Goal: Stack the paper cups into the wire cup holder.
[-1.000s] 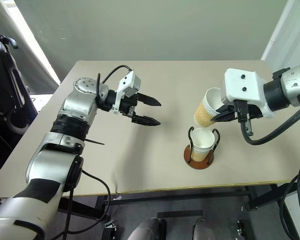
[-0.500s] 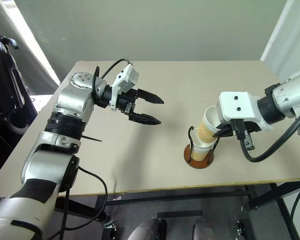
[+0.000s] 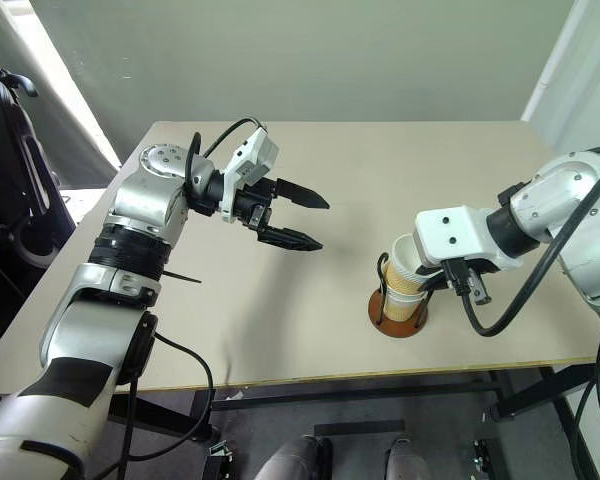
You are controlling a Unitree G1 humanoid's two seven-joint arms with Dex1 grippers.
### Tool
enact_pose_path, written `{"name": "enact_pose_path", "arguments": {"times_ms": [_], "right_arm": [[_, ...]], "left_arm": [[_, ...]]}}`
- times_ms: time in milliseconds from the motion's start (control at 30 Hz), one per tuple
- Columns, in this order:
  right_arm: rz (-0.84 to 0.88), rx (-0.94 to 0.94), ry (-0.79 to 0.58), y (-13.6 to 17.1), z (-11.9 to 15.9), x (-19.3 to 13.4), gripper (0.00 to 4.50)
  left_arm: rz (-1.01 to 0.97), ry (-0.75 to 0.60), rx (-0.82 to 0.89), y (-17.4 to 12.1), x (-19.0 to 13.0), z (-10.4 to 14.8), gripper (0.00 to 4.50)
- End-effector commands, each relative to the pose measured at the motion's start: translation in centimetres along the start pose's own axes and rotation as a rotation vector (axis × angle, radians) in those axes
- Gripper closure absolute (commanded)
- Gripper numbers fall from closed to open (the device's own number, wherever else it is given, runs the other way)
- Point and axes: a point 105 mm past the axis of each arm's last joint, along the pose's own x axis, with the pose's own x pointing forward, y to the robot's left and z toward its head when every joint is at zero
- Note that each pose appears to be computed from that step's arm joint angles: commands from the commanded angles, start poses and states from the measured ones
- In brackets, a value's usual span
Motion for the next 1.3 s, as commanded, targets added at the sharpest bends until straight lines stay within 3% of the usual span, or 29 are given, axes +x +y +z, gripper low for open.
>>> {"name": "enact_pose_path", "arguments": {"times_ms": [33,167,300,400,800,1067,1300], "right_arm": [[-0.08,-0.005,-0.075,-1.4,1.8,-1.1,2.53],[-0.183,0.077,-0.203,-3.2,3.2,-2.6,1.18],[-0.355,0.253,-0.389,-5.7,3.5,-5.3,1.18],[-0.424,0.332,-0.448,-6.5,2.9,-5.9,1.18],[-1.058,0.82,-0.407,-9.9,-11.4,-6.5,1.18],[-1.257,0.971,-0.415,-9.6,-15.6,-5.5,1.18],[-1.351,1.03,-0.403,-9.6,-17.4,-4.0,1.18]], "left_arm": [[-0.03,0.009,0.046,-0.6,-0.2,0.5,0.0],[-0.013,0.005,0.036,-0.5,-0.4,0.3,0.0],[0.052,-0.019,0.004,0.0,-0.7,0.1,0.0],[0.093,-0.037,-0.019,0.3,-0.9,0.0,0.0],[0.503,-0.184,-0.116,3.7,-2.4,-0.9,0.0],[0.773,-0.243,-0.183,4.7,-4.0,-2.5,0.0],[0.935,-0.288,-0.228,5.0,-5.1,-3.3,0.0]]}}
